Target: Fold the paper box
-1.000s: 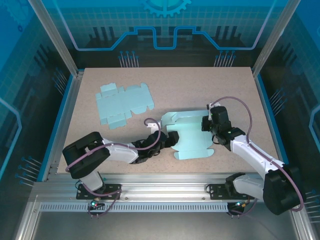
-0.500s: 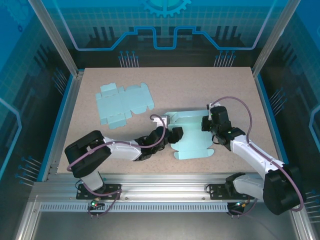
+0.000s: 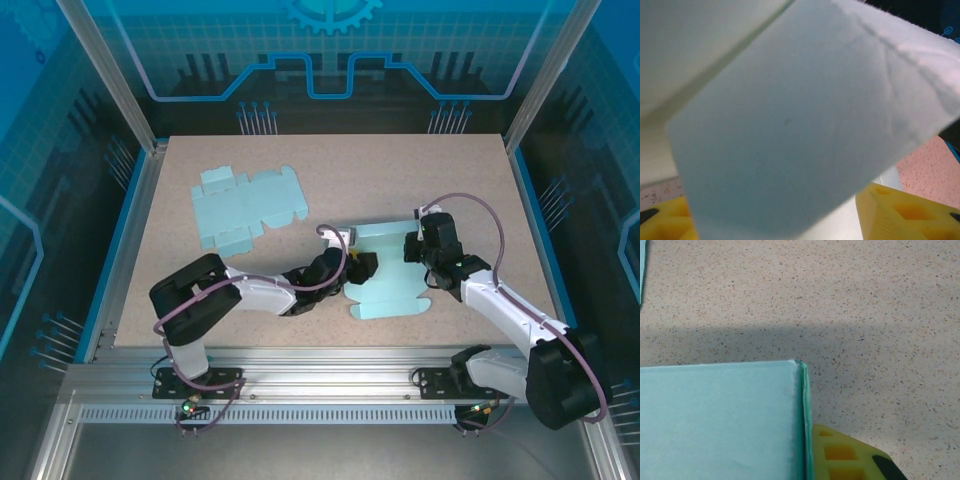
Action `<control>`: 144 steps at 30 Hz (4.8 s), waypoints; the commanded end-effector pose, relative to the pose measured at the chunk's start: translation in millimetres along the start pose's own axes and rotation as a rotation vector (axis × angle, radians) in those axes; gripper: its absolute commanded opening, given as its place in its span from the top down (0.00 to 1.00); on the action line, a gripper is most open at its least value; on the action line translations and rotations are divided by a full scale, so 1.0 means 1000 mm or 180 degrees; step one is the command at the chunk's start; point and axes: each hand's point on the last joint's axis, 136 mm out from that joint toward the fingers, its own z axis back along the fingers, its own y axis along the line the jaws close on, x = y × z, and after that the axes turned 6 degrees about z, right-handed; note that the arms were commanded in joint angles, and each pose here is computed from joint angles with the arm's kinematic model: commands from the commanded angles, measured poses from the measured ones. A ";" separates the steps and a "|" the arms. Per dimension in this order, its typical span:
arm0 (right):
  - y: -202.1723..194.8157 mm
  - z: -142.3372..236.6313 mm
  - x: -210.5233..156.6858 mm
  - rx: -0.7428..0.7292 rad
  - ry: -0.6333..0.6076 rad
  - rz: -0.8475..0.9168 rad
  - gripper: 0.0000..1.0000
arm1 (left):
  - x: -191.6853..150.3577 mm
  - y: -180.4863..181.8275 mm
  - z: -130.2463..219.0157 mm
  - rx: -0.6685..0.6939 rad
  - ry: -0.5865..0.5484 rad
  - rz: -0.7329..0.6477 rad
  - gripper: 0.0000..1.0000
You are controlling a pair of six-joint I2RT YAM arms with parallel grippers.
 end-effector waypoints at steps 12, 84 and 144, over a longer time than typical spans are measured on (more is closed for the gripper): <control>0.007 0.003 0.006 0.0085 -0.0089 -0.0020 1.00 | 0.006 -0.050 0.079 -0.0948 0.0252 0.0008 0.23; 0.010 0.000 0.005 0.0123 -0.0059 -0.0017 1.00 | 0.068 0.008 0.014 0.0132 -0.0246 -0.1644 0.57; 0.022 0.018 -0.017 -0.0059 0.0231 0.0086 0.69 | 0.095 0.035 0.092 0.1219 -0.0771 -0.0329 1.00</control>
